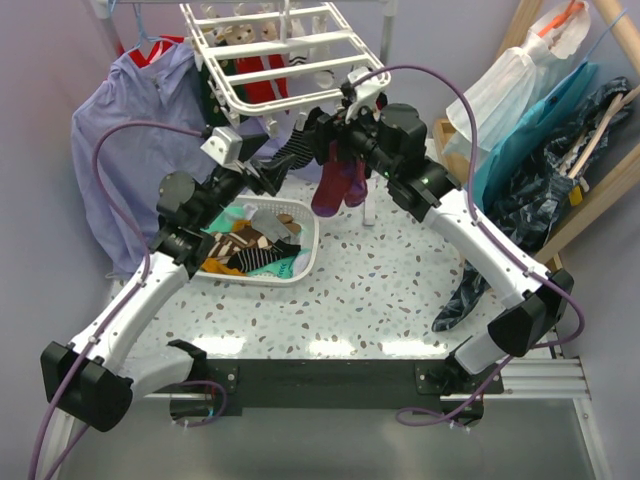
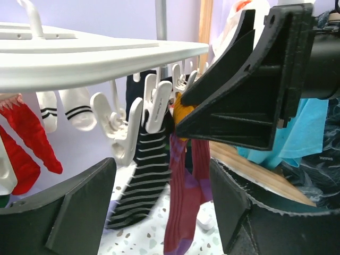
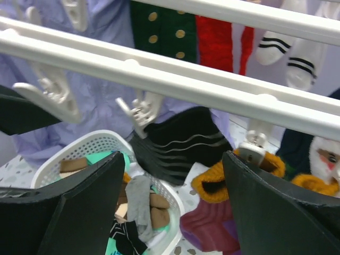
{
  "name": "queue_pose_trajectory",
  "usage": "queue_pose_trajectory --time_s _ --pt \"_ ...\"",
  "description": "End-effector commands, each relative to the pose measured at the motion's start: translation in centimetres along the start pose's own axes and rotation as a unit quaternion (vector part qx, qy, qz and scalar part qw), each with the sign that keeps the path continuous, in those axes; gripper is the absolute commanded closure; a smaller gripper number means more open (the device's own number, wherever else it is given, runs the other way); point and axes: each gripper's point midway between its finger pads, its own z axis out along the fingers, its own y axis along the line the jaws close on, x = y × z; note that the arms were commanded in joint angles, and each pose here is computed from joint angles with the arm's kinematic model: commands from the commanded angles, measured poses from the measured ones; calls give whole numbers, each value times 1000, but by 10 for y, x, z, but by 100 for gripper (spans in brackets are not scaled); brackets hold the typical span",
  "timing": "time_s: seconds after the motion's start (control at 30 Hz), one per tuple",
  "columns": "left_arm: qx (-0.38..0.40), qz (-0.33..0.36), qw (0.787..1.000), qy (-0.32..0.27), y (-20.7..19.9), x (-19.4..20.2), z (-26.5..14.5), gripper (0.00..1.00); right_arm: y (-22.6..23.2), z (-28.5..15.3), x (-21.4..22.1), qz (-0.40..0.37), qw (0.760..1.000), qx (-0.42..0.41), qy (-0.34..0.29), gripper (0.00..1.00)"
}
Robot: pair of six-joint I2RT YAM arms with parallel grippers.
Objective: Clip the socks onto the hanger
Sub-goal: Clamp the sock onto the hanger, then open the clamp at the hanger.
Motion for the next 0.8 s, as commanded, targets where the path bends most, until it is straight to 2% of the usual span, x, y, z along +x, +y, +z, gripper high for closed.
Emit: queue_pose_trajectory --time_s 0.0,0.33,0.47,0.77 --pt "-15 29 999 -17 7 -9 -2 23 -29 -10 -18 33 997 67 -25 22" --pt "-3 61 997 -38 9 -20 3 24 -67 -16 -12 70 990 124 -22 22" --pt "0 82 996 -37 11 -16 7 24 -66 -19 -14 65 991 117 -26 22" --pt "20 83 994 -67 10 -21 26 32 -55 -33 -19 42 995 88 -31 22"
